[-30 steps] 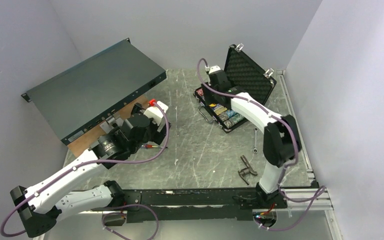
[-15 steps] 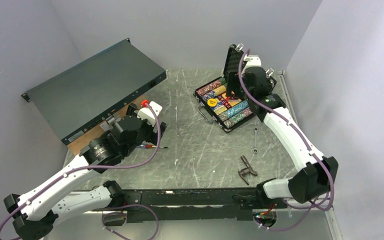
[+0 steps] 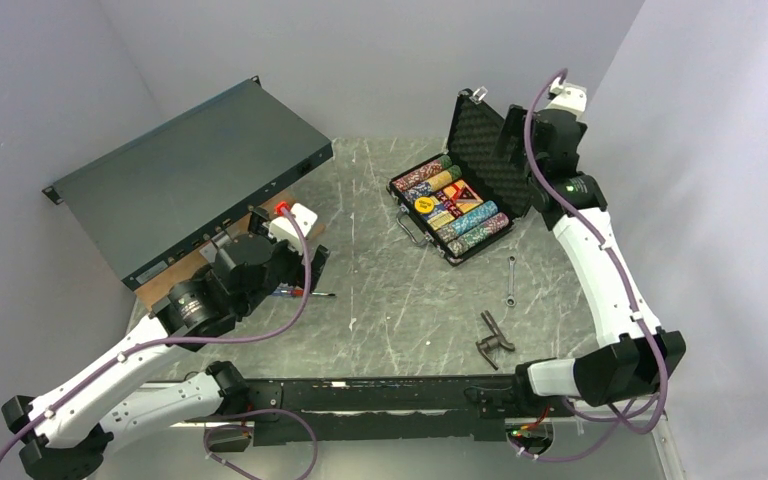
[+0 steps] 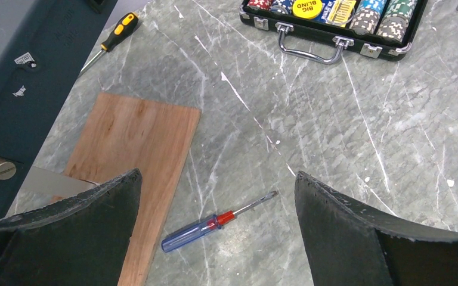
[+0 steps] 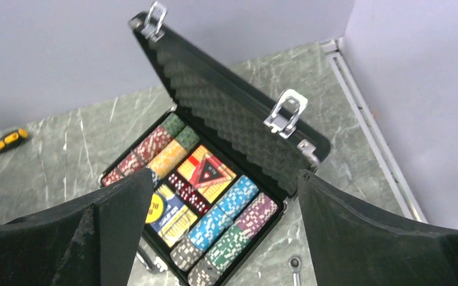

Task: Pack up texas hold em set

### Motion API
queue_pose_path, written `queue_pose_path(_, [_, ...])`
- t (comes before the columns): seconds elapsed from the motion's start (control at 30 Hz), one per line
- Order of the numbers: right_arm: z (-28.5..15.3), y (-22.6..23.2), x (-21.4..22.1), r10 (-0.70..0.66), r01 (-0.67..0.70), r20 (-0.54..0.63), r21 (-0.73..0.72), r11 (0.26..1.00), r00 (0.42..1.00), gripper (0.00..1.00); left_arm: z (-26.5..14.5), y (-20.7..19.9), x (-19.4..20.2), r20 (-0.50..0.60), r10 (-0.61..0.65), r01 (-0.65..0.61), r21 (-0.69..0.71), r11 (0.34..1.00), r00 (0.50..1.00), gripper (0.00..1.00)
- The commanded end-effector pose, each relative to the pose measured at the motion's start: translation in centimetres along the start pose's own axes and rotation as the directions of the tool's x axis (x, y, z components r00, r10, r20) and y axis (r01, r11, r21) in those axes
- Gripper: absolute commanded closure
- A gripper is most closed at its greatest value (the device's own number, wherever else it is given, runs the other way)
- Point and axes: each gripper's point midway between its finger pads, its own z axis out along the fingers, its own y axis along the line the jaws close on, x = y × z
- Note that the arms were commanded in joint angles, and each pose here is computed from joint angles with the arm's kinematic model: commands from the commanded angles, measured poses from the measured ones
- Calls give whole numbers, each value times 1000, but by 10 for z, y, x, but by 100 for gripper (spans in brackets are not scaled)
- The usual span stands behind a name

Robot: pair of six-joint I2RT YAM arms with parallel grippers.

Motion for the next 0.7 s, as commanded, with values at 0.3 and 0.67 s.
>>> queue_pose_path(0.3, [37, -30, -42, 102, -104, 63, 31, 994, 993, 6, -8, 0, -18, 56, -33, 31, 23, 999, 998, 1])
queue_pose_path(0.67, [75, -48, -15, 131, -135, -61, -59, 989, 989, 23, -4, -4, -16, 52, -30, 29, 37, 999, 998, 1])
